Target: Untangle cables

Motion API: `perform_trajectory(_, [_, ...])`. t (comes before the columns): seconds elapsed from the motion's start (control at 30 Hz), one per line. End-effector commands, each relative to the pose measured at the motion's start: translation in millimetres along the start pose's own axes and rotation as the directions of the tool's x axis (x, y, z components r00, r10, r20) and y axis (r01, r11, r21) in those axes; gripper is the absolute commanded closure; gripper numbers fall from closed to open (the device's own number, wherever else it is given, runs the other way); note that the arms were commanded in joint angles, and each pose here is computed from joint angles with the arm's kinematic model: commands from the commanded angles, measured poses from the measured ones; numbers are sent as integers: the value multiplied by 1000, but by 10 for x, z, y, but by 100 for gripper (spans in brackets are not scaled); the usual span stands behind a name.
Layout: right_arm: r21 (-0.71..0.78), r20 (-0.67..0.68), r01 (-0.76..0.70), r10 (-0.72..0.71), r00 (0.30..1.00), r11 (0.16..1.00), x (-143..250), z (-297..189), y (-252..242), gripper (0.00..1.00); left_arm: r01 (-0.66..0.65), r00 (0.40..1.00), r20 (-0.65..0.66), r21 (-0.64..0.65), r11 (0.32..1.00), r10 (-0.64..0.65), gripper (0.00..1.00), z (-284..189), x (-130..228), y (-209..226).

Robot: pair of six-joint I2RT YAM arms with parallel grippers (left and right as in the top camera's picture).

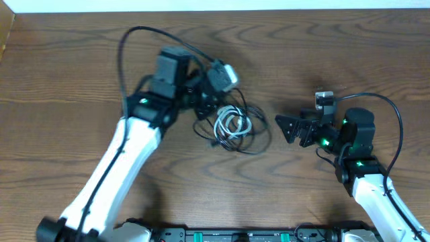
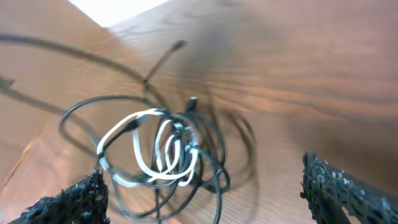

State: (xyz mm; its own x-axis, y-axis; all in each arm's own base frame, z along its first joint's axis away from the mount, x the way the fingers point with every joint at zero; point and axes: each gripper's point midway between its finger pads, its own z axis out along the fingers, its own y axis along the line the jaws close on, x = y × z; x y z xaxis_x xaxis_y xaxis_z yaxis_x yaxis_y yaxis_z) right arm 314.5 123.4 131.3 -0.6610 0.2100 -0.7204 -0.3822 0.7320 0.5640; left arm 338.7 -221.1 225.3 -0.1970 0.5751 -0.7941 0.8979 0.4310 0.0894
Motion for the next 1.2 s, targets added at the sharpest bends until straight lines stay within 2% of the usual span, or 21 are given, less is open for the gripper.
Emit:
perform_trajectory(0.0, [-154, 14, 97, -96, 995, 983, -67, -31, 278, 3, -11, 998, 57, -64, 998, 14, 93, -316, -172, 34])
perform_trajectory(0.1, [-185, 19, 118, -117, 993, 976, -70, -40, 337, 5, -24, 997, 76, -77, 997, 30, 93, -385, -234, 22])
perform_trajectory(0.23, [-243, 18, 163, -163, 986, 956, -41, -61, 438, 13, -18, 991, 131, -111, 994, 33, 93, -448, -386, 81])
perform_trajectory(0.37, [-264, 18, 177, -178, 984, 948, -28, -70, 472, 14, 28, 975, 221, -135, 990, 2, 92, -506, -607, 164])
perform_trajectory(0.53, [-259, 25, 199, -199, 980, 945, -32, -69, 465, 16, 0, 926, 376, -64, 998, 24, 93, -623, -981, 66])
perform_trajectory(0.73, [-247, 24, 197, -197, 980, 949, -34, -63, 444, 18, -8, 865, 496, -134, 991, 74, 92, -908, -1377, 211])
perform_trajectory(0.8, [-243, 19, 191, -192, 981, 951, -24, -60, 433, 19, -5, 862, 501, -139, 990, 74, 92, -945, -1402, 225])
perform_trajectory(0.9, [-229, -2, 169, -174, 985, 959, 20, -53, 397, 17, 43, 909, 418, -85, 995, -4, 92, -790, -1158, 178])
perform_trajectory(1.0, [-227, -16, 156, -164, 986, 961, 51, -52, 386, 15, 83, 965, 253, -40, 996, -71, 92, -539, -714, 119])
perform_trajectory(1.13, [-229, -21, 181, -190, 981, 956, 84, -44, 386, 11, 192, 980, 49, -42, 980, -190, 92, -254, -171, 155])
perform_trajectory(1.17, [-225, -23, 197, -207, 978, 954, 102, -25, 384, 10, 218, 976, 6, -38, 975, -217, 83, -166, -48, 167])
